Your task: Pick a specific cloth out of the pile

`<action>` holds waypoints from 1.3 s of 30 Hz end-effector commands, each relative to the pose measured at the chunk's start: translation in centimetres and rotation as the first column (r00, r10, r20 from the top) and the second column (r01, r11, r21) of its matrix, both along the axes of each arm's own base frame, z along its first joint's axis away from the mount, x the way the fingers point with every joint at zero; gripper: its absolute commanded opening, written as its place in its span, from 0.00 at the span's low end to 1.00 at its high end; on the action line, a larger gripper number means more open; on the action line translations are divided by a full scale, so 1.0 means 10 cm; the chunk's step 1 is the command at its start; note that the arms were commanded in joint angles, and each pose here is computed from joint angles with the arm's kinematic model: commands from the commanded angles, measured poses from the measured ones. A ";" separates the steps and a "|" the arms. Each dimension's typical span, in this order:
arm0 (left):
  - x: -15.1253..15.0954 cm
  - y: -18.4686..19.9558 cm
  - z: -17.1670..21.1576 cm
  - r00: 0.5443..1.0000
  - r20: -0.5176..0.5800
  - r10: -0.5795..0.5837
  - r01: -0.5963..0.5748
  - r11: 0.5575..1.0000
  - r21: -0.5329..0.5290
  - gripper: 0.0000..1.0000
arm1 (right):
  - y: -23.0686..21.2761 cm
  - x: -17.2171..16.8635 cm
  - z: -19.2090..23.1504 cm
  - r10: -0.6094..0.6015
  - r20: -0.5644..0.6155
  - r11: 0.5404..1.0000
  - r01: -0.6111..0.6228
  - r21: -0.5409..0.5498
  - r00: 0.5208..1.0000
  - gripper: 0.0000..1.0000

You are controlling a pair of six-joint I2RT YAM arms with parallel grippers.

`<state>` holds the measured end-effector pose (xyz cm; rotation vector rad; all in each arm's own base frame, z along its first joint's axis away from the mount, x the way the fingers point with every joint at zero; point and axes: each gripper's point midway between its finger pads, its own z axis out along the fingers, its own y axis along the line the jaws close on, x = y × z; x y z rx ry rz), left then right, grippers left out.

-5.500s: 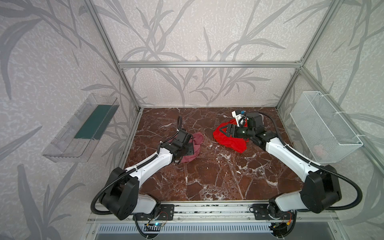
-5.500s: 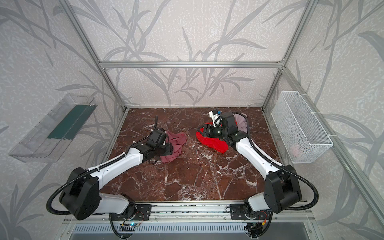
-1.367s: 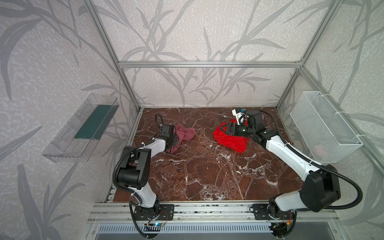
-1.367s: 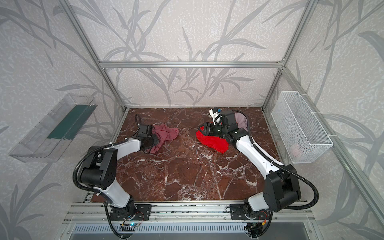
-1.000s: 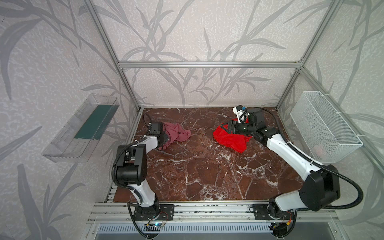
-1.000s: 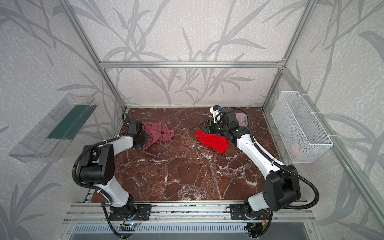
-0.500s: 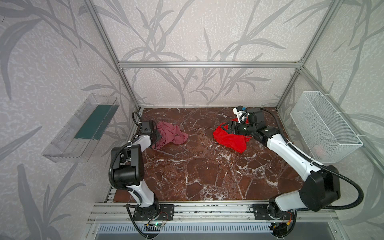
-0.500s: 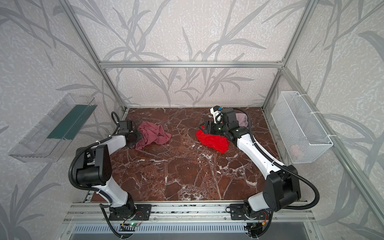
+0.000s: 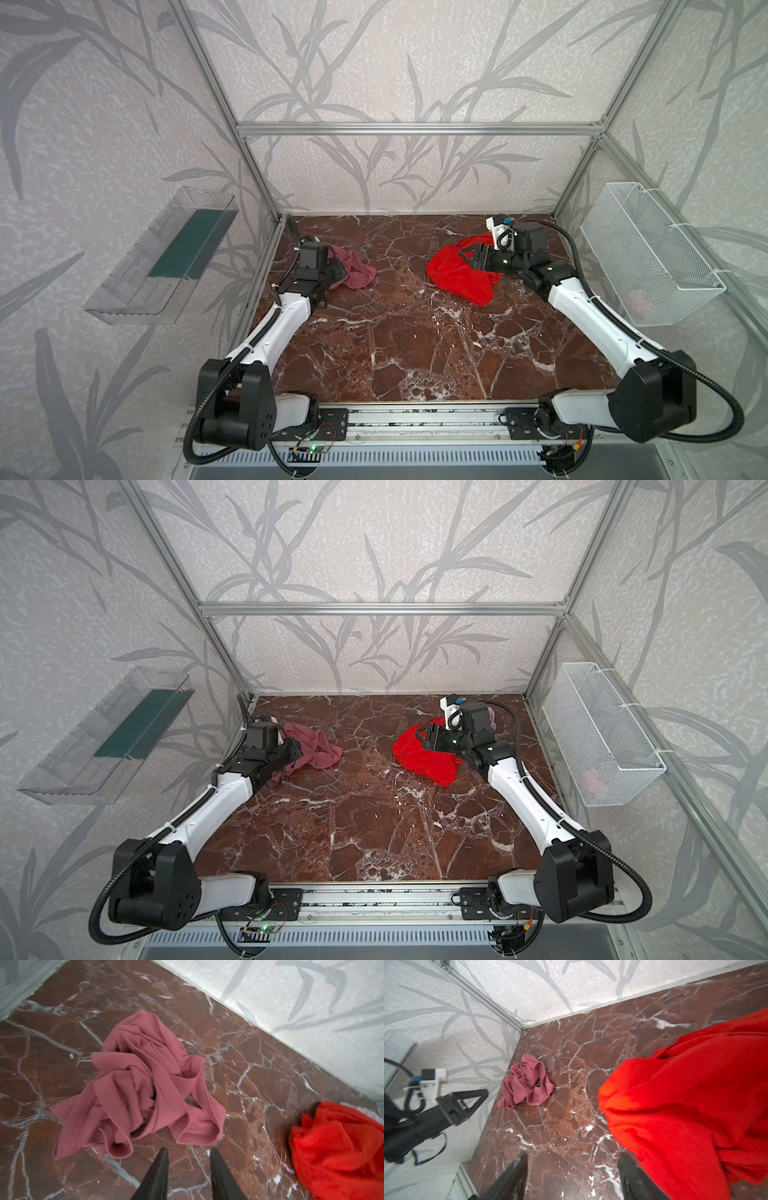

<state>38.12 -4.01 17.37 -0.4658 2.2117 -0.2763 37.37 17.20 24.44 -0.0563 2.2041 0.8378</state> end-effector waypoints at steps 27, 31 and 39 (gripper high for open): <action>-0.30 0.92 -0.16 0.960 0.251 0.121 -0.240 0.819 0.522 0.71 | -1.83 -0.13 -0.97 -0.415 0.561 0.592 0.681 -0.432 0.717 0.77; -0.29 1.01 -0.31 0.948 0.269 0.172 -0.291 0.814 0.503 0.71 | -1.86 -0.04 -1.09 -0.432 0.599 0.569 0.719 -0.399 0.674 0.78; -0.12 0.99 -0.46 0.930 0.347 0.123 -0.283 0.841 0.461 0.71 | -1.69 0.08 -1.28 -0.347 0.588 0.625 0.648 -0.435 0.730 0.80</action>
